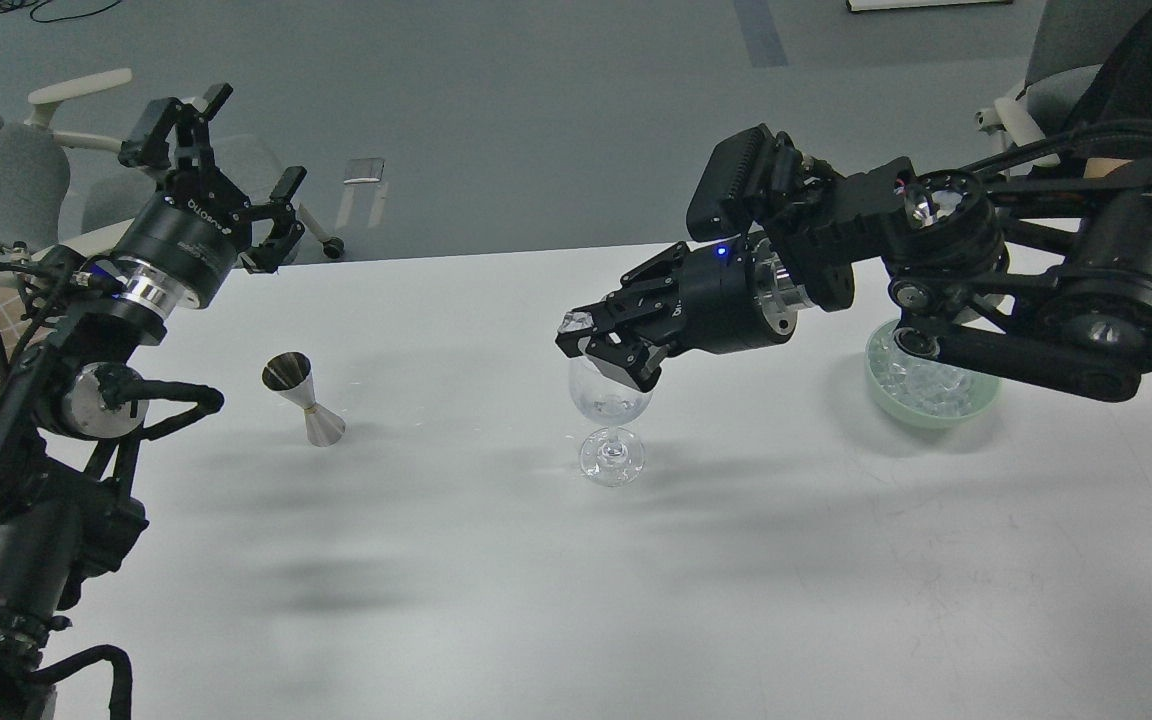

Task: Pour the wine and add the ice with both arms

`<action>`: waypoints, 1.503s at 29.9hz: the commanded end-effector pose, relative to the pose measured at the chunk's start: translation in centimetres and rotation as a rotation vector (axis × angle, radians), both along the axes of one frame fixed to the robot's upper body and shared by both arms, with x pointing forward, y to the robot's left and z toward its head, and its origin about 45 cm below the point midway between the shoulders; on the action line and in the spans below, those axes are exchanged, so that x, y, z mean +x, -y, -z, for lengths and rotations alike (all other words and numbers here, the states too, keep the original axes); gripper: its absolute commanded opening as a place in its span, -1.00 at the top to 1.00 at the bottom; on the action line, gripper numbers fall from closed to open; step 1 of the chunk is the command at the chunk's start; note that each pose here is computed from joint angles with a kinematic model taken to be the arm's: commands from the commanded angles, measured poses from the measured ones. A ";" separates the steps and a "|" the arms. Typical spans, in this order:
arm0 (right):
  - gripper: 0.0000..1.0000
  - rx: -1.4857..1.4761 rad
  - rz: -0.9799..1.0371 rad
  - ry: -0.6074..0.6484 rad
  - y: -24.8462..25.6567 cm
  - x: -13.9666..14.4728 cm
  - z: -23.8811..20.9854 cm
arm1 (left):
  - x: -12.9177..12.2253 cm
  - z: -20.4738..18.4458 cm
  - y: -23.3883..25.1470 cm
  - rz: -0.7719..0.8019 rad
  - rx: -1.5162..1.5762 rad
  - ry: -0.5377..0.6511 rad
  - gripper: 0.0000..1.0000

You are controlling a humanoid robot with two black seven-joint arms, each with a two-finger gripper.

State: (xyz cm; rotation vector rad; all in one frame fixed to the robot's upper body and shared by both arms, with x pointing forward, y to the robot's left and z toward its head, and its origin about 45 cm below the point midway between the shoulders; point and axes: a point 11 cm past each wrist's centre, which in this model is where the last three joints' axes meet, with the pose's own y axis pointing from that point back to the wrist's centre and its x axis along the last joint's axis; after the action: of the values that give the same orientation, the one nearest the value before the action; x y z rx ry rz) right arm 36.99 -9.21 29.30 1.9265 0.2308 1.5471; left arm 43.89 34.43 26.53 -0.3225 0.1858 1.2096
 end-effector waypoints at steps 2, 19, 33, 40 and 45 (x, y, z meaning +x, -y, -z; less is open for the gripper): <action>0.75 -0.011 0.002 -0.014 0.1 0.0 0.1 | 0.0 0.0 -0.1 -0.001 0.001 0.001 -0.96; 0.65 -0.011 0.006 -0.024 0.1 -0.1 0.1 | 0.0 -0.2 -0.2 -0.001 0.006 0.005 -0.96; 0.65 -0.061 0.013 -0.049 1.0 -0.1 -0.4 | 0.0 -0.4 -0.1 0.001 0.007 0.009 -0.96; 0.64 -0.072 0.007 -0.090 1.0 -0.6 -0.3 | 0.0 -0.4 -0.1 0.001 0.007 0.009 -0.96; 0.64 -0.072 0.008 -0.090 1.0 -0.5 -0.3 | 0.0 -0.4 -0.1 0.001 0.007 0.009 -0.96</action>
State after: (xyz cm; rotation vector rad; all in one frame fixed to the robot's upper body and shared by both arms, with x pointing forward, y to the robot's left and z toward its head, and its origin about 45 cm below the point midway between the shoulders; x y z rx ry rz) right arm 36.40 -10.17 29.63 1.9413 0.3129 1.4307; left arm 43.85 34.57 26.90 -0.3211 0.1740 1.2077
